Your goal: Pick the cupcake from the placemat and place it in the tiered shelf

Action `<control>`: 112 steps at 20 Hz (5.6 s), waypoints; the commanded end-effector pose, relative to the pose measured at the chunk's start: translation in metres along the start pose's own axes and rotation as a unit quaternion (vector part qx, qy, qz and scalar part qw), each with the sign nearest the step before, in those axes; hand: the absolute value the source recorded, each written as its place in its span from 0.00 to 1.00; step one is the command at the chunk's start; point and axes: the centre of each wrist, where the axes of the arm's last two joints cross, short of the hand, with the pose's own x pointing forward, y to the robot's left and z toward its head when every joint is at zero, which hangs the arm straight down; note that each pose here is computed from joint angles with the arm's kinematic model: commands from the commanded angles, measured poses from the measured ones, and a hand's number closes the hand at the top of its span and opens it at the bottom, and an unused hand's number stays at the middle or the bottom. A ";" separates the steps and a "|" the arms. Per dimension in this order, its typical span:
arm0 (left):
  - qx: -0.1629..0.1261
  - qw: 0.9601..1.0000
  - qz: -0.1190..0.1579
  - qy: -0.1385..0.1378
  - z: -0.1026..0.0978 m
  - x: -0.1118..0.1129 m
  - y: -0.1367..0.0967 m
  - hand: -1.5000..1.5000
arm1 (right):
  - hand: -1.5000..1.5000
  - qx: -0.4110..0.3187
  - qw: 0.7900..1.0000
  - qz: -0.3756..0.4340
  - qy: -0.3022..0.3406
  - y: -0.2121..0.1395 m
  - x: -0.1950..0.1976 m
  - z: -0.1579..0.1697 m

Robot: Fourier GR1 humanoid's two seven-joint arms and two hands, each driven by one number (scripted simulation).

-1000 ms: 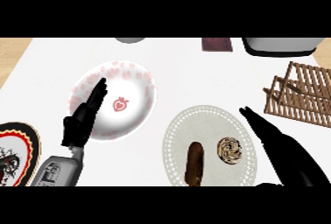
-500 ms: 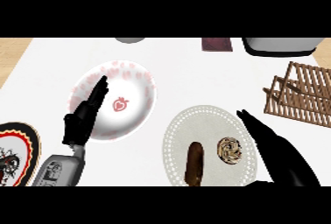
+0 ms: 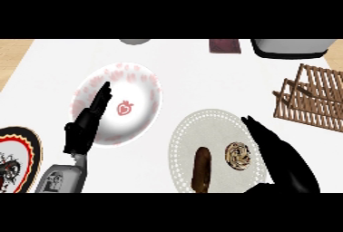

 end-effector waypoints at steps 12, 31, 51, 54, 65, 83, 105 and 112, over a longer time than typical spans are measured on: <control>-0.003 1.000 -0.003 0.007 0.000 0.006 -0.007 0.50 | 0.00 0.000 1.000 0.016 0.020 0.013 -0.008 -0.041; -0.003 1.000 -0.004 -0.004 0.000 0.003 -0.011 0.50 | 1.00 0.048 0.998 0.038 0.002 0.064 -0.036 -0.059; 0.008 1.000 0.001 -0.007 -0.005 0.004 -0.020 0.50 | 1.00 -0.099 0.991 -0.033 0.079 0.049 0.000 0.017; 0.005 1.000 -0.004 0.002 0.004 -0.005 0.008 0.50 | 1.00 -0.141 0.982 -0.115 0.052 0.044 0.004 0.029; 0.003 1.000 -0.005 -0.005 -0.001 0.006 0.000 0.50 | 1.00 -0.302 0.932 -0.198 -0.004 -0.039 0.030 0.110; 0.002 1.000 -0.002 0.000 0.000 0.014 0.002 0.50 | 1.00 -0.490 0.860 -0.126 0.069 -0.148 0.037 0.103; 0.001 1.000 0.002 0.004 -0.002 0.006 -0.002 0.50 | 1.00 -0.567 0.817 -0.038 0.097 -0.260 -0.018 0.059; 0.001 1.000 -0.004 -0.003 -0.012 0.013 0.006 0.50 | 1.00 -0.576 0.812 0.035 0.087 -0.249 -0.043 0.014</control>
